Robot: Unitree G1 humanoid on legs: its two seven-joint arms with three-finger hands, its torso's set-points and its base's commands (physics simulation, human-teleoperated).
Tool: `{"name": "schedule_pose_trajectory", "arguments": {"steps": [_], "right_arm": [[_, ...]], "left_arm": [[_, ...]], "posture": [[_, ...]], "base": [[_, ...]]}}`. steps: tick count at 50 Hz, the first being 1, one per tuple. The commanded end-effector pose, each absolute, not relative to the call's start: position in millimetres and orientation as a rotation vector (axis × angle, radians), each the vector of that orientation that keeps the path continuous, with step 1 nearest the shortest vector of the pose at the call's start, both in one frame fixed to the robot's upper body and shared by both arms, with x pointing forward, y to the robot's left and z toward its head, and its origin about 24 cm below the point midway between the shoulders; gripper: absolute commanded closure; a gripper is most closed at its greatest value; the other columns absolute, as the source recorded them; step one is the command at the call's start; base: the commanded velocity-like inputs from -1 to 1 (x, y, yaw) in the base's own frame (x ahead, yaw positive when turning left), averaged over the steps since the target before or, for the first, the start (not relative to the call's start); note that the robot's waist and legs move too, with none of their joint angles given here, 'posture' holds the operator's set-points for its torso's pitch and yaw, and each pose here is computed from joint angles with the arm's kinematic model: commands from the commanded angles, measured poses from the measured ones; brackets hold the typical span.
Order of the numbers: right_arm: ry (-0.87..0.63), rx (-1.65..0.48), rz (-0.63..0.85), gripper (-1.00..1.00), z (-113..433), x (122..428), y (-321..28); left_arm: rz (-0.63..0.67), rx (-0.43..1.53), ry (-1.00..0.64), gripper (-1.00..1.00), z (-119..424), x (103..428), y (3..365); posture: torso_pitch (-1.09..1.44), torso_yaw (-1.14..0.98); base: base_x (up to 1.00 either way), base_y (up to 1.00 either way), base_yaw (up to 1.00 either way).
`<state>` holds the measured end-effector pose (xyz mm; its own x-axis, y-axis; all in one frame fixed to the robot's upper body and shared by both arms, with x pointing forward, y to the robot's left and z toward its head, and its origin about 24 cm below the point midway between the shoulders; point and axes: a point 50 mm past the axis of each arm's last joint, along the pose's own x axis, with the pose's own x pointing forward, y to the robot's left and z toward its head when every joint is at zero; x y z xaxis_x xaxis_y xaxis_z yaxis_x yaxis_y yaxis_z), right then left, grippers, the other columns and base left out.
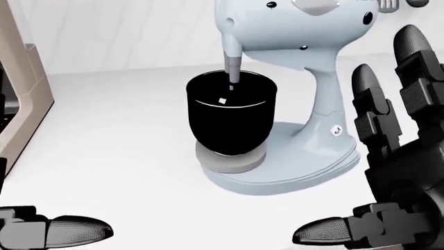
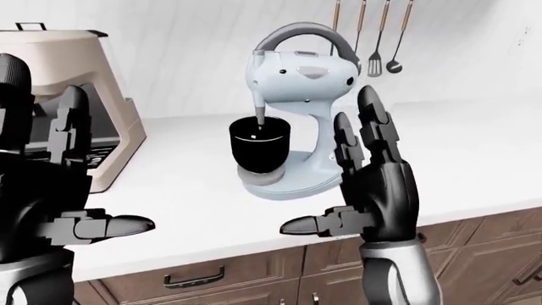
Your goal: Open the stand mixer head.
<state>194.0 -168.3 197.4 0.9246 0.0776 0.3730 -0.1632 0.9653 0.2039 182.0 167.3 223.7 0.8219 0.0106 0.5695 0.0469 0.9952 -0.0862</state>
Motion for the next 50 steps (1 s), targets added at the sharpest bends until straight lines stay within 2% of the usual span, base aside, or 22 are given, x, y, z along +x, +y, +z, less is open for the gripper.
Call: {"name": "schedule_pose_trajectory", "arguments": {"steps": [1,29,50], "right_arm": [[-0.441,0.221,0.135,-1.00,207,189,-167],[-0.357,0.216,0.124,-1.00,186,189,-169],[-0.213,0.187,0.080,-1.00,168,198,-171]], "left_arm": [[-0.030,-0.095,-0.658,-1.00,231,178,166],[-0.030,-0.095,-0.663,-1.00,232,178,166],[-0.027,-0.095,-0.666,-1.00,234,177,168]], "posture": [[-0.32,0.00],[-0.32,0.00],[-0.32,0.00]], "base": [[0.05,0.00,0.00],[0.04,0.00,0.00],[0.05,0.00,0.00]]}}
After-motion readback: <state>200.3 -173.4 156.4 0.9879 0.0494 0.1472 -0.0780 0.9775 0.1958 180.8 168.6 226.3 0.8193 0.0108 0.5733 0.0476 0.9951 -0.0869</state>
